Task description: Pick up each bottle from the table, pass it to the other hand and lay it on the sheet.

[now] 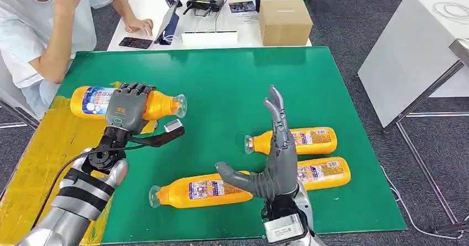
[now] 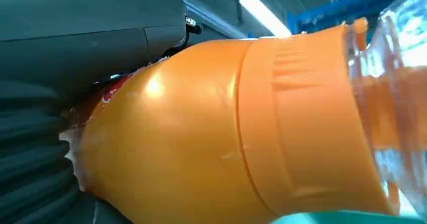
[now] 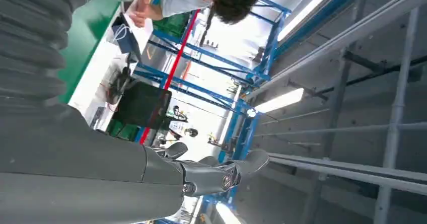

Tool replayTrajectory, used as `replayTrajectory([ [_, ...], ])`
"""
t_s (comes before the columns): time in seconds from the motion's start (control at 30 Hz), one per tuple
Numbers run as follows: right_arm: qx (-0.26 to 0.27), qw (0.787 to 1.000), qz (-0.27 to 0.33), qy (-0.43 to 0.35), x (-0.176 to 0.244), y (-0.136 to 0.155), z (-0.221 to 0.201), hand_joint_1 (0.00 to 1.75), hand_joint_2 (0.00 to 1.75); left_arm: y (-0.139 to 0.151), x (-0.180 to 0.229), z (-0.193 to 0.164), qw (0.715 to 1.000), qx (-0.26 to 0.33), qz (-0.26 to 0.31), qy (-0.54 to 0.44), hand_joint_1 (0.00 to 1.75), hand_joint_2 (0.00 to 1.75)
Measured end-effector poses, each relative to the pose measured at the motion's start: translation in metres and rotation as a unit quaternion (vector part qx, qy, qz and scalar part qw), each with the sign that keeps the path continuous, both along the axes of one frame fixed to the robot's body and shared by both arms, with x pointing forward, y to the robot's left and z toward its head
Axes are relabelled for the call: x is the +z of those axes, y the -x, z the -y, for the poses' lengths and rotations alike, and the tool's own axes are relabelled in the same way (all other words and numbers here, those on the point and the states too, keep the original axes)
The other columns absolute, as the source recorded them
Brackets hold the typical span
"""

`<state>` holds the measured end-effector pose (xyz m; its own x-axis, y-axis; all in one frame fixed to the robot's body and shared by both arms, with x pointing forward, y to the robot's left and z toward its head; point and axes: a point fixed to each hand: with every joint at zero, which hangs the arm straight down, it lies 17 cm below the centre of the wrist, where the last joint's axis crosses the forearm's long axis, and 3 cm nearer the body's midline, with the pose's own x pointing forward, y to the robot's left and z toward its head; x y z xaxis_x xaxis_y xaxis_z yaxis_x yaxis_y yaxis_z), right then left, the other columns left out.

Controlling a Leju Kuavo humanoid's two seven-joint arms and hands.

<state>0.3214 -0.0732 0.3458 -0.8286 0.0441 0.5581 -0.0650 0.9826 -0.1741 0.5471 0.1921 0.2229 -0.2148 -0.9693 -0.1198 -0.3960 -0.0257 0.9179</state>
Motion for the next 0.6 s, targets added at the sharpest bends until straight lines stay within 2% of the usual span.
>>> replayTrajectory([
  [0.27, 0.005, 1.000, 0.013, 0.003, 0.009, 0.000, -0.004, 0.00, 1.75, -0.044, -0.060, -0.045, 0.992, 0.063, -0.097, -0.053, 1.75, 1.75],
  [0.6, 0.047, 0.999, 0.004, 0.003, 0.012, -0.001, -0.016, 0.00, 1.75, -0.053, -0.105, -0.089, 0.978, 0.088, -0.187, 0.000, 1.75, 1.75],
])
